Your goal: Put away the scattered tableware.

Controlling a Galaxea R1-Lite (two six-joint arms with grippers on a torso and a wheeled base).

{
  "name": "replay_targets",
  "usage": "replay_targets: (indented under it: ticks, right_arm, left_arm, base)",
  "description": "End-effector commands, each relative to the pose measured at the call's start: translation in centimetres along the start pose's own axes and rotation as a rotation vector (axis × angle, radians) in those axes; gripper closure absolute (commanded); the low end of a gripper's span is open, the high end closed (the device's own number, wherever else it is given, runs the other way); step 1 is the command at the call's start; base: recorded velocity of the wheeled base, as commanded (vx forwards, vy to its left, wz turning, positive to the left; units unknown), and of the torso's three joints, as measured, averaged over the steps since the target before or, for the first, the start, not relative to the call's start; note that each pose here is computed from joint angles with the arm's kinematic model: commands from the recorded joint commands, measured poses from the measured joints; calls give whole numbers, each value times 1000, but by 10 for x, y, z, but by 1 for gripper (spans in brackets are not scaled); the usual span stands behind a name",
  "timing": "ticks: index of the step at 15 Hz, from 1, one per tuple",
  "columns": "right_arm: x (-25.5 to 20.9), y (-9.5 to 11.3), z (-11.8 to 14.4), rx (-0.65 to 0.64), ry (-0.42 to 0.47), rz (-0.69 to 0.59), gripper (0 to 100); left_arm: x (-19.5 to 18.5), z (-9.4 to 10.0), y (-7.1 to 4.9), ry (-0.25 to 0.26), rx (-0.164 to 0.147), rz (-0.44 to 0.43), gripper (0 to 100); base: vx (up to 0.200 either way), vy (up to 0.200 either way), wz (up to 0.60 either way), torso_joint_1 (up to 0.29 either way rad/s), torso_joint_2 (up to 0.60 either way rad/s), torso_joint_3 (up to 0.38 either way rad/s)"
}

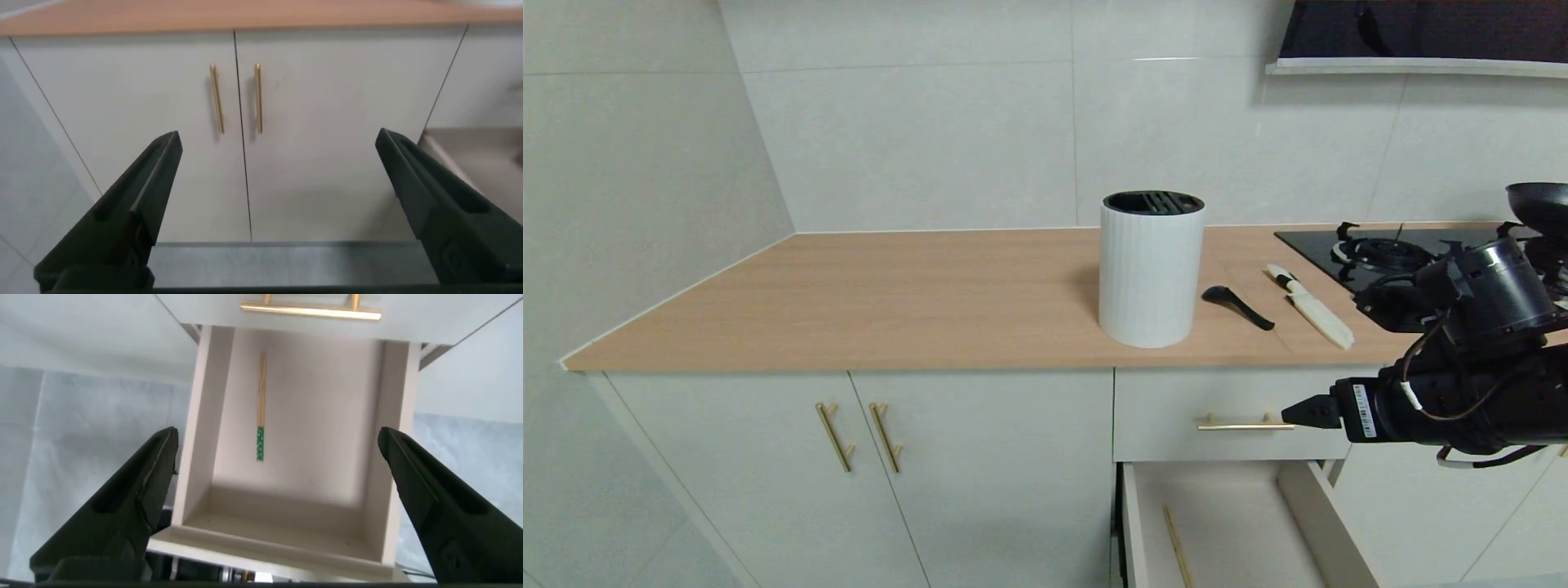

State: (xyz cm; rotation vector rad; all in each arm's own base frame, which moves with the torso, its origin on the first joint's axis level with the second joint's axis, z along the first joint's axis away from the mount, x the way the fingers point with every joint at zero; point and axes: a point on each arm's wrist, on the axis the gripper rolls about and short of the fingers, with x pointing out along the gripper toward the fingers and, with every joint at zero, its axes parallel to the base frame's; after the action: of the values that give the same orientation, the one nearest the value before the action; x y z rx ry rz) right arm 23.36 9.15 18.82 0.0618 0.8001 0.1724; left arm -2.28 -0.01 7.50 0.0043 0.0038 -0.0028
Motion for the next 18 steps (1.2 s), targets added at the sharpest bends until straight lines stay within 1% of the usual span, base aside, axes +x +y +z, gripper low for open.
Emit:
replay_targets:
  ticks: [1,5,9,12,13,14,15,16,18]
  right_arm:
    - [1,0,0,-1,5,-1,0]
    - [3,0,-1,-1,9,-2,0]
    - [4,0,-1,-1,10,-12,0]
    - [14,-4,7,16,-29,-34,0]
    - [29,-15,21,7,-90,-62,0]
    - [44,-27,38,-6,-170,-77,0]
    - [58,-34,53,-5,-235,-92,0]
    - [70,-37,66,-11,-278,-99,0]
    - [91,-40,83,-44,-295,-101,0]
  left_arm:
    - [0,0,0,1,0,0,0]
    - [0,0,0,1,0,0,0]
    - [0,0,0,1,0,0,0]
    - [0,0,0,1,0,0,0]
    - [0,0,0,1,0,0,0]
    - [0,0,0,1,0,0,0]
    - [0,0,0,1,0,0,0]
    - [0,0,0,1,0,0,0]
    - [0,0,0,1,0,0,0]
  base:
    - [0,0,0,212,-515,-281]
    - [0,0,0,209,-477,-267]
    - [0,0,0,44,-94,-57]
    - [0,0,0,0,0,0]
    - [0,0,0,0,0,0]
    - [0,0,0,0,0,0]
    - [0,0,0,0,0,0]
    - [0,0,0,0,0,0]
    - [0,0,0,0,0,0]
